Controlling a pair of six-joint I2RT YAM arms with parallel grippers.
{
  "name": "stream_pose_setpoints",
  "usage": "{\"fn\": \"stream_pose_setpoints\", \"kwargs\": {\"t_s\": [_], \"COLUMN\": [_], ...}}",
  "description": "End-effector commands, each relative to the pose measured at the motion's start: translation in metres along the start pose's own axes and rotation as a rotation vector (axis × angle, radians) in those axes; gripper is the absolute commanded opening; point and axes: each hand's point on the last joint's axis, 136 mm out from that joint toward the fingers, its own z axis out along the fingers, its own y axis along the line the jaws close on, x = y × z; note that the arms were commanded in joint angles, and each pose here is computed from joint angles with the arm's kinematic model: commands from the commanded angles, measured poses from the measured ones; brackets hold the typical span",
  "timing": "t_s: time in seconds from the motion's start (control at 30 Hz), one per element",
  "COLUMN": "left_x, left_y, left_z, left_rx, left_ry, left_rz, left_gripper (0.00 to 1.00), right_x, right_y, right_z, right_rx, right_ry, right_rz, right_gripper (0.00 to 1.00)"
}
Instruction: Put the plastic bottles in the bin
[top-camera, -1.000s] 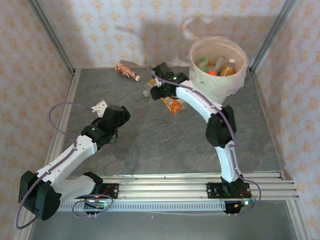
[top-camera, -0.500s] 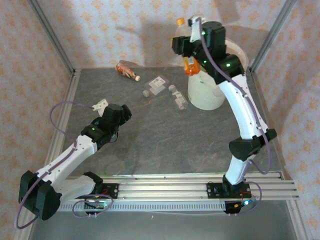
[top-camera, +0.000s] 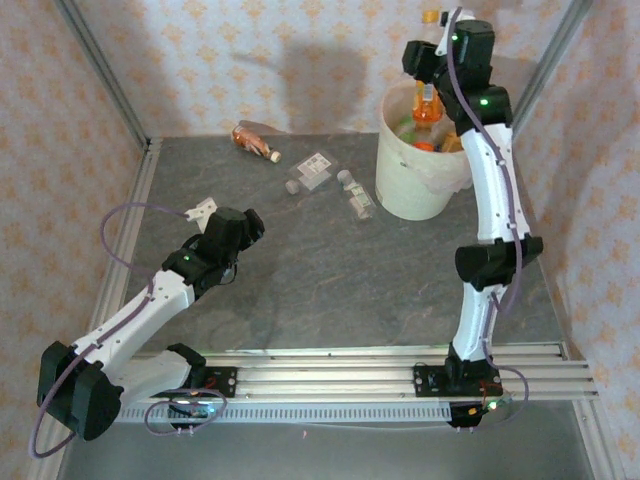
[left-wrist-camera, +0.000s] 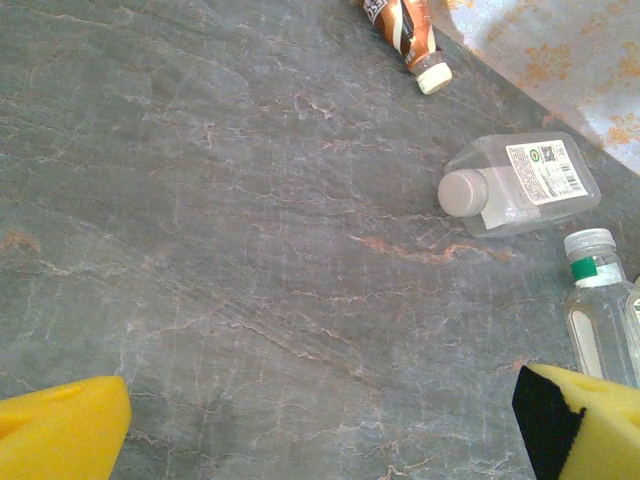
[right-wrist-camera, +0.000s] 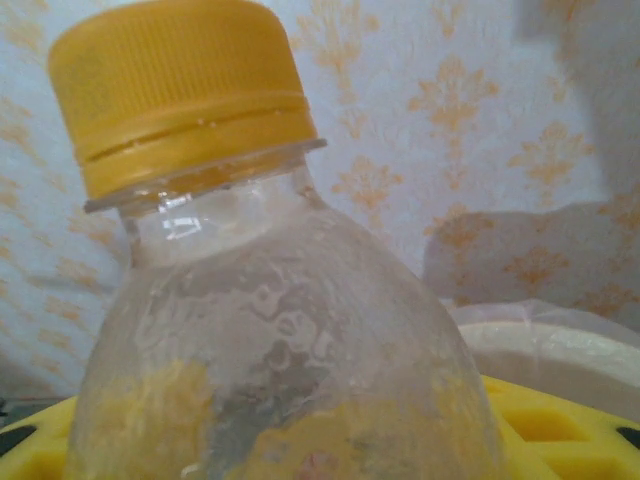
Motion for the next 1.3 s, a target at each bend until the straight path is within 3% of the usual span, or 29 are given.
{"fn": "stream_pose_setpoints", "kwargs": {"t_s": [0.0,0.33,0.57,0.77,1.27], "left_x": [-0.006,-0.006,-0.006,-0.005,-0.002], "left_y": [0.002,0.006,0.008,0.004,0.001], "left_z": [-0.003,-0.005,-0.005,-0.001,0.003], "left_rx": [-0.004,-0.01,-0.015,-0.012,-0.01], "left_ry": [-0.024,-0.031,-0.035,-0.023,-0.008], "left_rz": [-0.006,-0.009,-0.004,0.001,-0.003], "left_gripper": [1.0,1.0,1.0,1.0,1.0], "right_x": [0.002,0.036,0.052,0.053,0.036], "right_y": [-0.009,-0.022,-0.027,-0.025,-0.026], "right_z": [0.01,0.022,0.017,0.005,-0.031], "right_rx": [0.034,0.068,0.078,0.065,0.076], "right_ry": [-0.009,0.025,0.025,0.037,-0.036], "right_rz": [0.006,0.131,0.152,0.139,0.12], "right_gripper": [0.52,0.56,0.76,0.88,0.99]}}
